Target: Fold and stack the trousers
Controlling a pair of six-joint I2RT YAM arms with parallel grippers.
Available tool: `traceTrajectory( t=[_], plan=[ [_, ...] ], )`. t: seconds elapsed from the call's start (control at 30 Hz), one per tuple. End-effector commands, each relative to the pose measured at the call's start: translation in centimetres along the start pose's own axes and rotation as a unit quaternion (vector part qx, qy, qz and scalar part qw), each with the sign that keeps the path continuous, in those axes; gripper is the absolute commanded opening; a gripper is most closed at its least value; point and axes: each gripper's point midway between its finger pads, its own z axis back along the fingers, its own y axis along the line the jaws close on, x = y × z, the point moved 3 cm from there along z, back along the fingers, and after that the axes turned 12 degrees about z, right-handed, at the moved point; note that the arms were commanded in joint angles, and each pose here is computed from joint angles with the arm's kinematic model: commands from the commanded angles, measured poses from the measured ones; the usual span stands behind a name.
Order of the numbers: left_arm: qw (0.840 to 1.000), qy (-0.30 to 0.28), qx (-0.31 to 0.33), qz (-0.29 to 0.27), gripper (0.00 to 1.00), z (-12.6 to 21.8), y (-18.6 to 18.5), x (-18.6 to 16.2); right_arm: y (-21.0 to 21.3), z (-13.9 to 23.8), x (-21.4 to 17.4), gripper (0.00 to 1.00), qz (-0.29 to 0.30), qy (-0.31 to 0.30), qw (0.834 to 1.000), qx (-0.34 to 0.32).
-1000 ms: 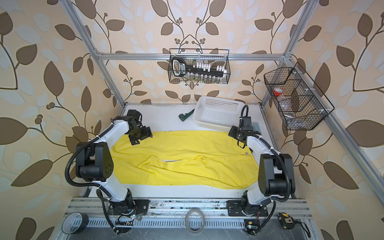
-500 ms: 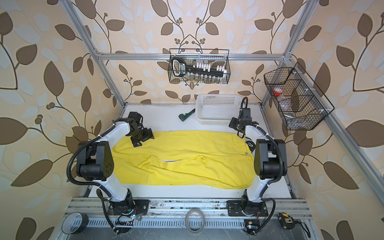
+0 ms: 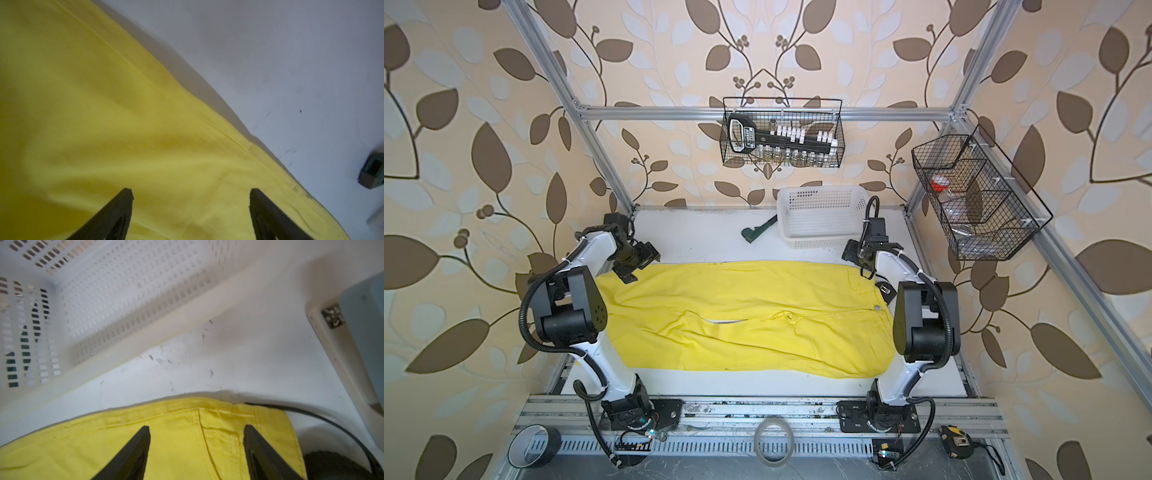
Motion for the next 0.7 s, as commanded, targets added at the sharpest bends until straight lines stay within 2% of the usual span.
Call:
traceTrajectory(
  t=[0.0, 0.27, 0.47, 0.57, 0.67],
  plan=[
    [0.999, 0.005, 0.009, 0.047, 0.89, -0.6, 0.6, 1.7, -1.4, -0.8, -2.9, 0.71, -0.024, 0.042, 0.999, -0.026],
    [0.997, 0.004, 0.037, 0.068, 0.89, -2.6, 0.6, 3.6, -3.2, -2.8, -6.3, 0.69, -0.055, 0.084, 0.993, -0.063],
    [0.991, -0.016, 0.055, 0.119, 0.89, -2.6, 1.7, 5.0, -4.6, -3.1, -8.3, 0.67, -0.051, 0.103, 0.987, -0.110],
    [0.986, -0.037, 0.075, 0.143, 0.89, -1.8, 2.5, 5.6, -5.1, -2.3, -7.3, 0.66, -0.044, 0.086, 0.986, -0.135],
    [0.980, -0.052, 0.090, 0.167, 0.88, -0.9, 3.0, 5.9, -4.0, -0.4, -4.8, 0.67, -0.039, 0.045, 0.990, -0.131]
  ],
)
